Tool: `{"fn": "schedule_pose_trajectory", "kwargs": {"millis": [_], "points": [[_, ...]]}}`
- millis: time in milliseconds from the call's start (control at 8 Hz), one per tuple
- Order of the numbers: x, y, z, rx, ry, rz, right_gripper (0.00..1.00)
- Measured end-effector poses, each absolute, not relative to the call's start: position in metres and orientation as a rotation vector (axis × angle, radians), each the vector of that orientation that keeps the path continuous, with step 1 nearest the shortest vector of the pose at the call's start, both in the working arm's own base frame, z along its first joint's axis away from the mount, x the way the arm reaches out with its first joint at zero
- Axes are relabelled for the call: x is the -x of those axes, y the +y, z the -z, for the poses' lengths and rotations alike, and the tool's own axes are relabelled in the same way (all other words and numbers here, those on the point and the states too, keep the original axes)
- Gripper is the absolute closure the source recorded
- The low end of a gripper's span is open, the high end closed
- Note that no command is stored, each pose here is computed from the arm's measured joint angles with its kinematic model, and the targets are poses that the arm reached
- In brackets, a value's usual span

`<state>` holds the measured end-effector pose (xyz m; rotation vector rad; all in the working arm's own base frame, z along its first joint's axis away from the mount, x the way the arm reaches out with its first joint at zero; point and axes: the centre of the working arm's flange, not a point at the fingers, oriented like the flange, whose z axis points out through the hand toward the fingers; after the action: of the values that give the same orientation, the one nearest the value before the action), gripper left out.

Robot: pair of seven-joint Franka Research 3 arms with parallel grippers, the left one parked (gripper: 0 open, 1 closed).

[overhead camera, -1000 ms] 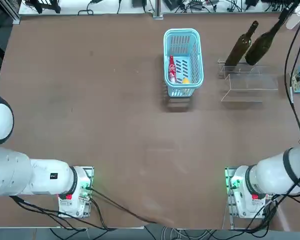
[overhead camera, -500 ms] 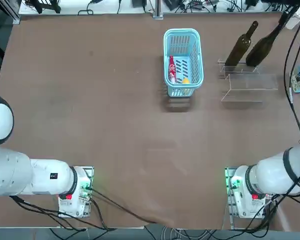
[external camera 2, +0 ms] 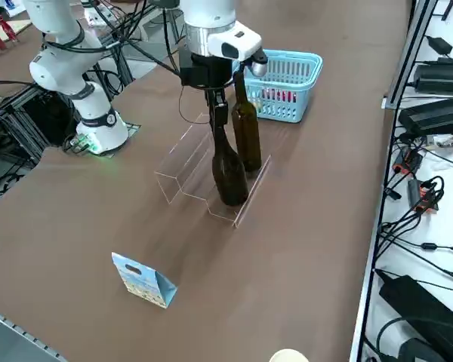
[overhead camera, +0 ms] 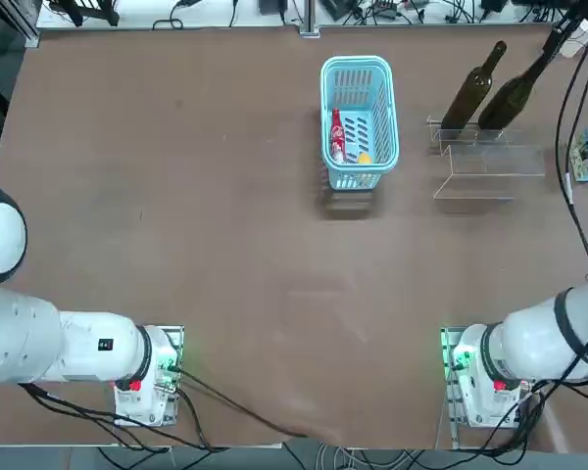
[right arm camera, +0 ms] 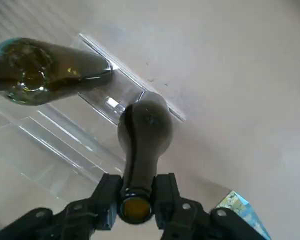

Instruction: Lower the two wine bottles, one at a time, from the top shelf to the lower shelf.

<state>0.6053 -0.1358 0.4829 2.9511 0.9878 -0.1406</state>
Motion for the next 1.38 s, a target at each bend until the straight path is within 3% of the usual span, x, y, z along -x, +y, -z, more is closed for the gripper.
{"fn": "schedule_pose_trajectory", "kwargs": {"millis": [625,875,1000,1125,1375], "points": [[-0.606,-0.136,-0.48,-2.955,0.988,0.146,0.58],[-0.606,-0.134,-0.48,-2.973,0.987,0.133,0.26],[-0.607,-0.133,-0.481,-2.979,0.986,0.124,0.06],[-0.607,-0.132,-0.483,-2.982,0.986,0.112,0.0],[-0.61,-0.128,-0.501,-2.972,0.993,0.056,0.0]]}}
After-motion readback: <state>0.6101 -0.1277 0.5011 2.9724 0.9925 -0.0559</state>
